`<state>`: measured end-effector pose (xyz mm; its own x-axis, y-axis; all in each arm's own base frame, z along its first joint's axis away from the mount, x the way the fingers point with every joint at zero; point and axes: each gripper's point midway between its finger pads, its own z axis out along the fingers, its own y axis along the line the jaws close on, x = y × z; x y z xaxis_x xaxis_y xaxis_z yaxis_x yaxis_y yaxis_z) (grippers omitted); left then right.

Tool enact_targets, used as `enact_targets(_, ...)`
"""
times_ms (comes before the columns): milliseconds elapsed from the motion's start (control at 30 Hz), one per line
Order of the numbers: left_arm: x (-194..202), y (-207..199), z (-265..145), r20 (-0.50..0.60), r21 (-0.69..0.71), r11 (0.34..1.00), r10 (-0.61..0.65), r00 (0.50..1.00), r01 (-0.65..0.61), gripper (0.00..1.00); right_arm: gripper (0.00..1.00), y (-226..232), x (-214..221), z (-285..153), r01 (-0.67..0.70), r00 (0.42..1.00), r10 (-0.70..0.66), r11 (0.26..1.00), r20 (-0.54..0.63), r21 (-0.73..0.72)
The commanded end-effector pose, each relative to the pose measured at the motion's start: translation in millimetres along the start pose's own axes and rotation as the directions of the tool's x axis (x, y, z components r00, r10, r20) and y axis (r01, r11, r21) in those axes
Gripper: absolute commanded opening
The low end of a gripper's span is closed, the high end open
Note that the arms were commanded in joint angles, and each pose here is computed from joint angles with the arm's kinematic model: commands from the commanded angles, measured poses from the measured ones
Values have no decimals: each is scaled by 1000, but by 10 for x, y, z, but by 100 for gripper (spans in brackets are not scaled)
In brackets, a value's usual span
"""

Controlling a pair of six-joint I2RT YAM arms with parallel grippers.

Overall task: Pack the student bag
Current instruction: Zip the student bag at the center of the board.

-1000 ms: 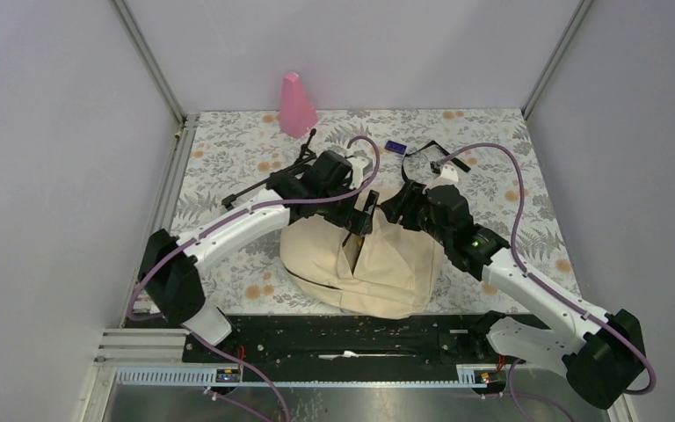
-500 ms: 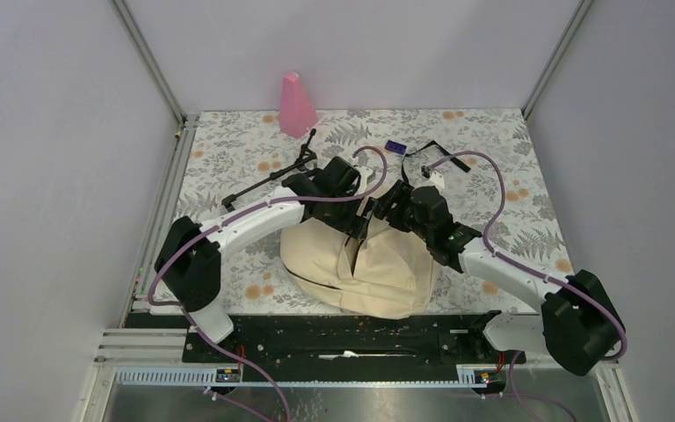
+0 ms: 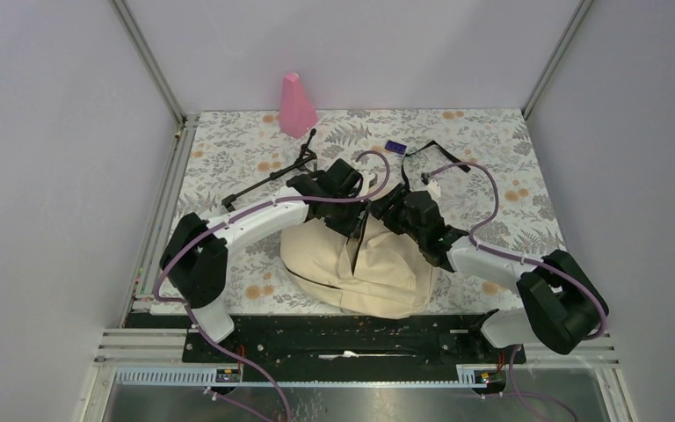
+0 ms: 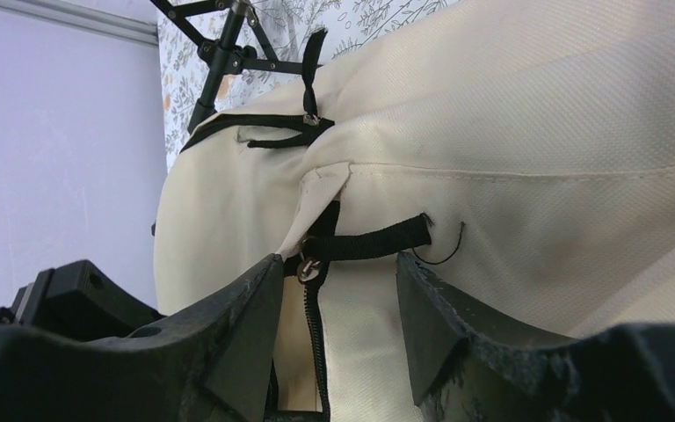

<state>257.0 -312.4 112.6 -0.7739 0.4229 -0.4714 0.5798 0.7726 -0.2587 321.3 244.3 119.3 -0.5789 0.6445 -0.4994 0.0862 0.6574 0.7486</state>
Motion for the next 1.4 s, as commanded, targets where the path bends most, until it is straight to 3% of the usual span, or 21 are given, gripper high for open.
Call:
enact_targets(0, -84, -74, -45, 19, 30, 999, 15, 1000, -15, 36, 56, 95, -82, 99, -80, 996, 82, 996, 46, -33)
enact_targets(300, -77, -94, -38, 12, 43, 999, 18, 1000, -18, 27, 51, -51, -92, 270, -127, 989, 124, 991, 87, 34)
enact_targets(600, -70, -120, -30, 6, 55, 998, 20, 1000, -20, 13, 31, -13, -199, 365, -124, 984, 117, 992, 137, 37)
enact_targets(1100, -81, -149, -53, 10, 63, 998, 23, 1000, -24, 10, 32, -37, -134, 528, -96, 989, 90, 994, 119, 52)
enact_targets(1200, -80, -146, -53, 10, 62, 998, 25, 1000, -25, 9, 23, 14, -120, 539, -101, 989, 98, 995, 113, 18)
enact_targets(1300, -80, -149, -52, 11, 61, 998, 26, 1000, -27, 9, 3, 85, -172, 507, -71, 990, 71, 997, 123, -3)
enact_targets(1367, -78, -146, -53, 10, 59, 998, 28, 1000, -28, 9, 0, 152, -230, 457, -37, 990, 40, 999, 136, -22)
